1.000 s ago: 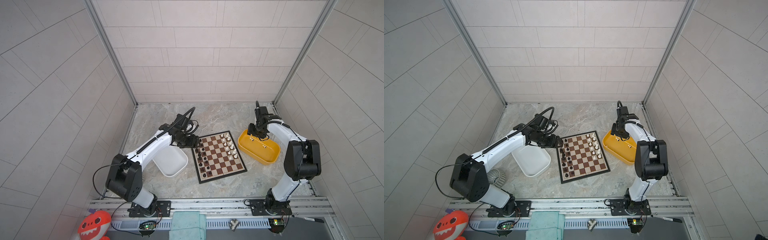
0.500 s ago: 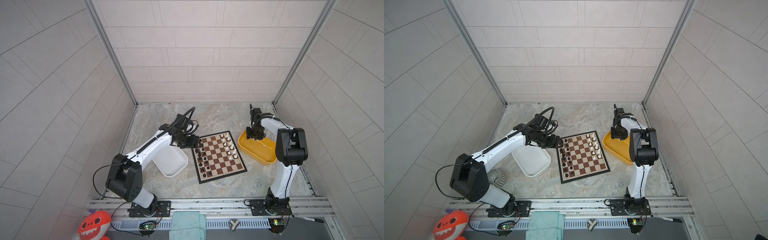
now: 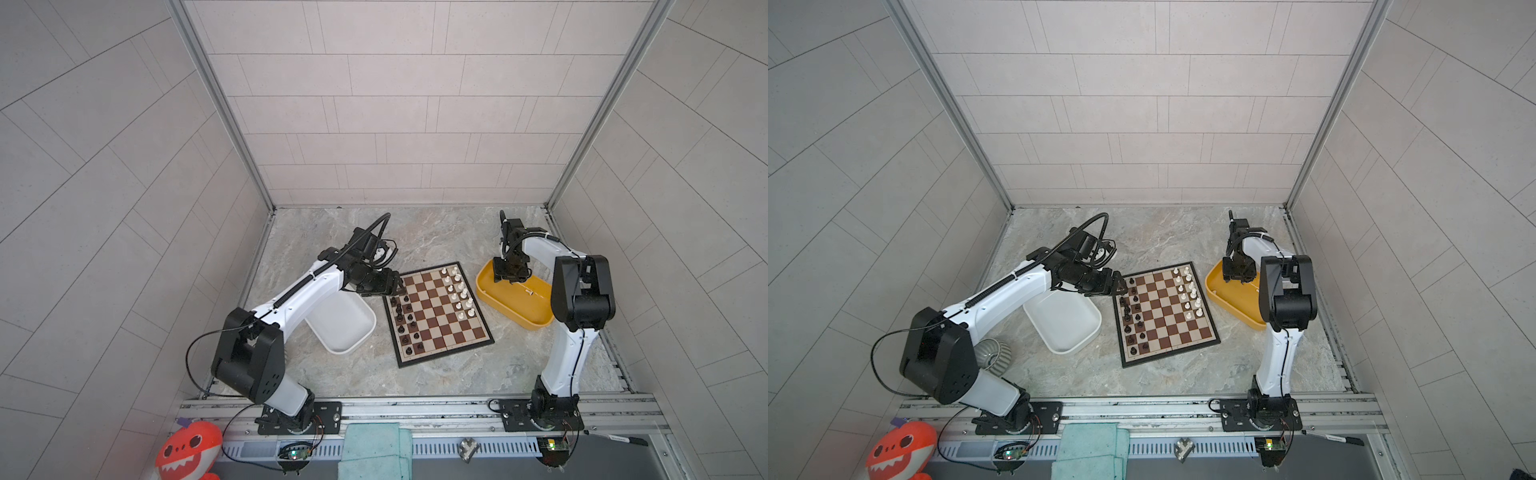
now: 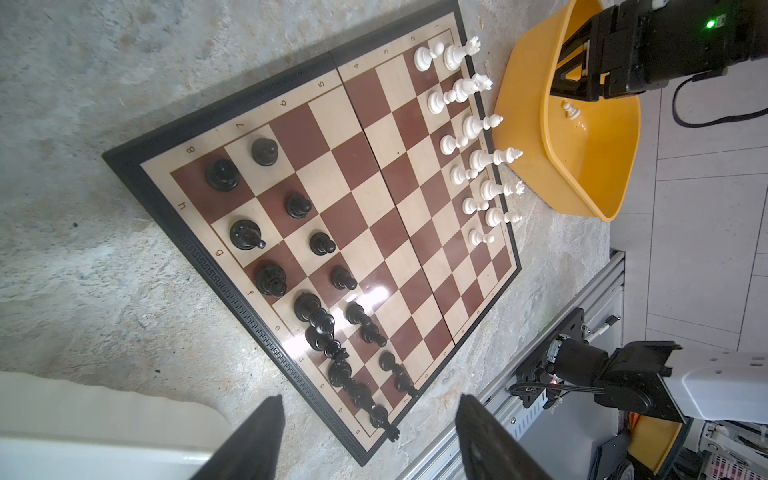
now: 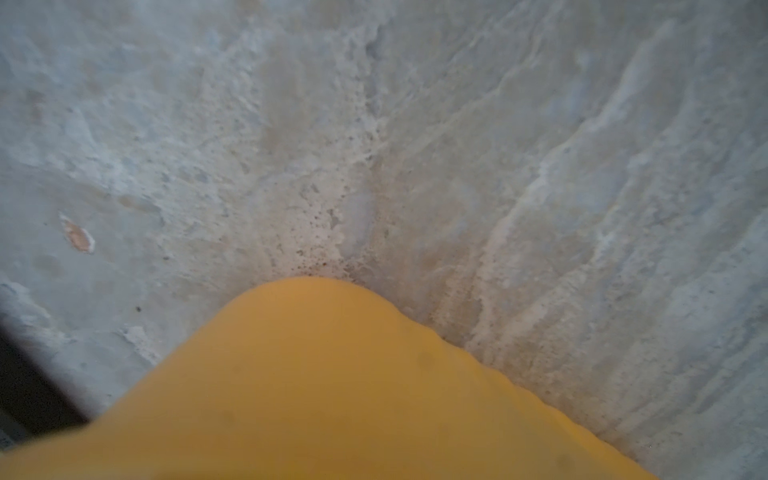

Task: Set up the chess pieces on the board

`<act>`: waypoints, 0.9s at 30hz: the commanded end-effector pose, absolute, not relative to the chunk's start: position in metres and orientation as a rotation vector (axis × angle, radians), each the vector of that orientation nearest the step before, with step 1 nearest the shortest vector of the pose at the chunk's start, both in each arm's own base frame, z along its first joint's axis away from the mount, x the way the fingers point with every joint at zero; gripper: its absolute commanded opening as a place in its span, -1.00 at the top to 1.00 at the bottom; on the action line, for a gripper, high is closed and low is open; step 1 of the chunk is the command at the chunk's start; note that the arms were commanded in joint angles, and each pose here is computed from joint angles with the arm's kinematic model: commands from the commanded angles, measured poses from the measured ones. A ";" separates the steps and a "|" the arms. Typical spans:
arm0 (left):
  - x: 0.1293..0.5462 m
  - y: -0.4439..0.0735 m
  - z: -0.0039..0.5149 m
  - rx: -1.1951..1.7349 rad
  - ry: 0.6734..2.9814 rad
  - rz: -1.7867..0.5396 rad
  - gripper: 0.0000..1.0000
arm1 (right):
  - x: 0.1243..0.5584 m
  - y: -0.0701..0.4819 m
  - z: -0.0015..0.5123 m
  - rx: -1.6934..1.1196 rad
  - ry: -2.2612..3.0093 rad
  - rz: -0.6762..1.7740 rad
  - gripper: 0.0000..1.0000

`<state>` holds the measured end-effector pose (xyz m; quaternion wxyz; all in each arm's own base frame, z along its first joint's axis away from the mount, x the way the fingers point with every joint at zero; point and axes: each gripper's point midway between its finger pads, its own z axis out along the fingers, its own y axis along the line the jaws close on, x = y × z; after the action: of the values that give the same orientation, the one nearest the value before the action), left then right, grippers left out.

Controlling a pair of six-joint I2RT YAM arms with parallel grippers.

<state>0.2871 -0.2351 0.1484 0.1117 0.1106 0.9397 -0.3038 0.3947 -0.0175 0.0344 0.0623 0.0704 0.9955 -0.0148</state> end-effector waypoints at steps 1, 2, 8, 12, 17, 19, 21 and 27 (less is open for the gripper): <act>0.285 -0.238 0.154 0.331 2.742 -0.914 -0.44 | 0.403 -0.022 0.039 0.213 2.980 -0.064 -0.04; 0.285 -0.237 0.154 0.331 2.741 -0.914 -0.44 | 0.407 -0.019 0.039 0.210 2.971 -0.035 -0.04; 0.284 -0.237 0.156 0.329 2.736 -0.914 -0.44 | 0.409 -0.016 0.047 0.178 2.955 -0.032 0.00; 0.283 -0.237 0.157 0.329 2.732 -0.915 -0.44 | 0.407 -0.015 0.051 0.150 2.936 -0.072 0.03; 0.282 -0.235 0.157 0.326 2.731 -0.913 -0.44 | 0.413 -0.019 0.051 0.110 2.926 -0.138 0.03; 0.281 -0.235 0.157 0.325 2.732 -0.910 -0.44 | 0.414 -0.022 0.054 0.098 2.922 -0.175 0.03; 0.281 -0.235 0.158 0.325 2.727 -0.912 -0.44 | 0.415 -0.021 0.054 0.087 2.915 -0.169 0.00; 0.281 -0.235 0.158 0.321 2.727 -0.914 -0.44 | 0.418 -0.018 0.048 0.054 2.909 -0.160 -0.02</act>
<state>0.2841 -0.2341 0.1515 0.1144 0.1066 0.9386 -0.3074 0.4105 -0.0158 0.0401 0.0929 0.0322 0.9942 -0.0435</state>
